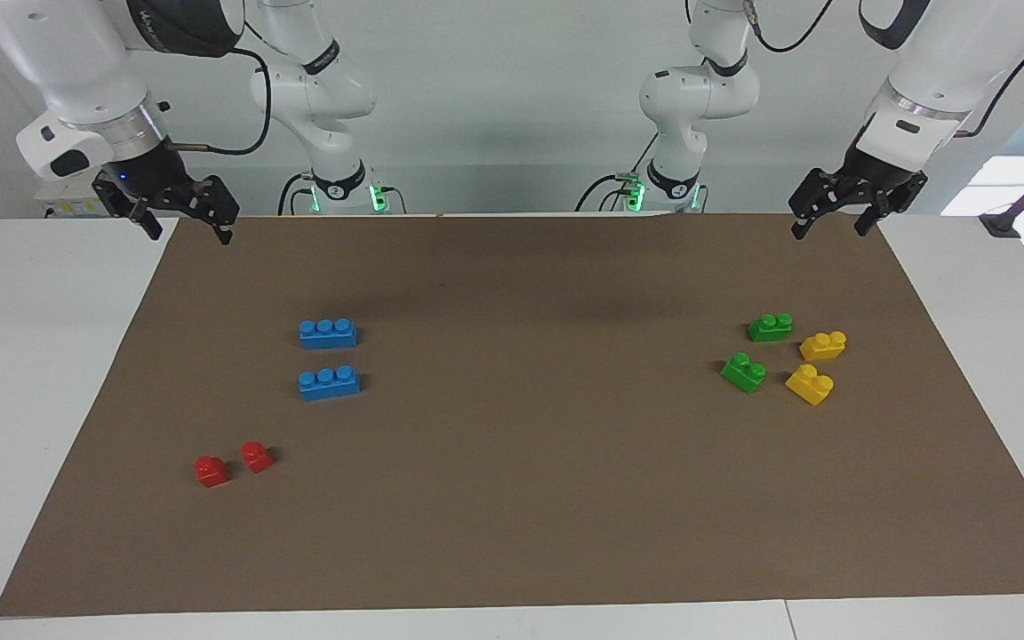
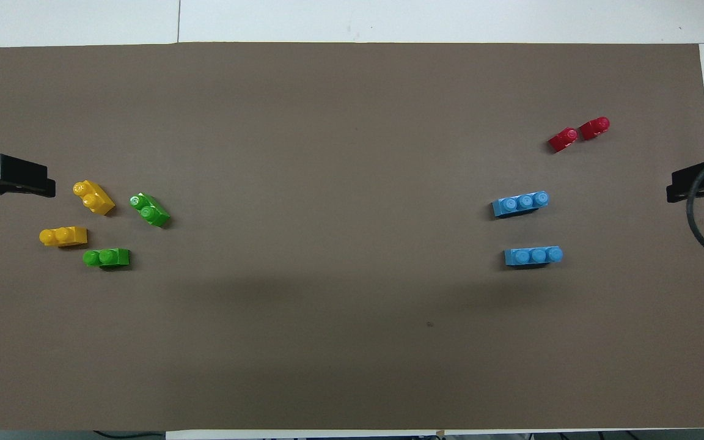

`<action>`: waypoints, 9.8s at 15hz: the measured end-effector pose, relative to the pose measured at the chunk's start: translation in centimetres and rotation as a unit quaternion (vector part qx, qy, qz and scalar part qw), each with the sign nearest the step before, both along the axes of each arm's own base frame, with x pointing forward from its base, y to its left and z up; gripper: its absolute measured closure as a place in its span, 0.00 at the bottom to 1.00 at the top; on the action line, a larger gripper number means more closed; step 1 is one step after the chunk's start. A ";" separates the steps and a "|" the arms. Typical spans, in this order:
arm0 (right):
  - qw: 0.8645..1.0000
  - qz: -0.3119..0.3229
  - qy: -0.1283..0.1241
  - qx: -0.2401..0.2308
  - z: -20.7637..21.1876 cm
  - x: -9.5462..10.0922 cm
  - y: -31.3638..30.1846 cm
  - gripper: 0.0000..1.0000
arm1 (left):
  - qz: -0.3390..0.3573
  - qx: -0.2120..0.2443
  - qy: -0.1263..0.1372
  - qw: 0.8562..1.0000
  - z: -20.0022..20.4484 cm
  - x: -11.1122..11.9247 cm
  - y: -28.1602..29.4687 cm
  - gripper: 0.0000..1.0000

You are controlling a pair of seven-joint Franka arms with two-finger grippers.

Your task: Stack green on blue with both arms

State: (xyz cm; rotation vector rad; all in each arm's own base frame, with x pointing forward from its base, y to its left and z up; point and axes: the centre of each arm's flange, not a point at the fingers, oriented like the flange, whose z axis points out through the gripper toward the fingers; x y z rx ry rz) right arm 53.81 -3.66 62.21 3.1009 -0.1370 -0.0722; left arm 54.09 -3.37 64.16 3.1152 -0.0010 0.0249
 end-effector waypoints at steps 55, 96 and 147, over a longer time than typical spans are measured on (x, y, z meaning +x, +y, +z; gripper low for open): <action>1.000 0.000 0.000 0.000 0.0 0.0 0.0 0.00 | 0.436 0.006 -0.008 0.900 -33.9 4.3 0.4 0.00; 0.758 -0.606 0.156 0.184 -25.7 10.1 -1.3 0.00 | 0.486 -0.003 -0.002 0.874 -5.2 2.5 -5.1 0.66; 0.743 -0.623 0.155 0.187 -22.4 8.3 10.9 0.66 | 0.560 -0.018 0.020 0.828 -5.0 1.8 -6.5 0.66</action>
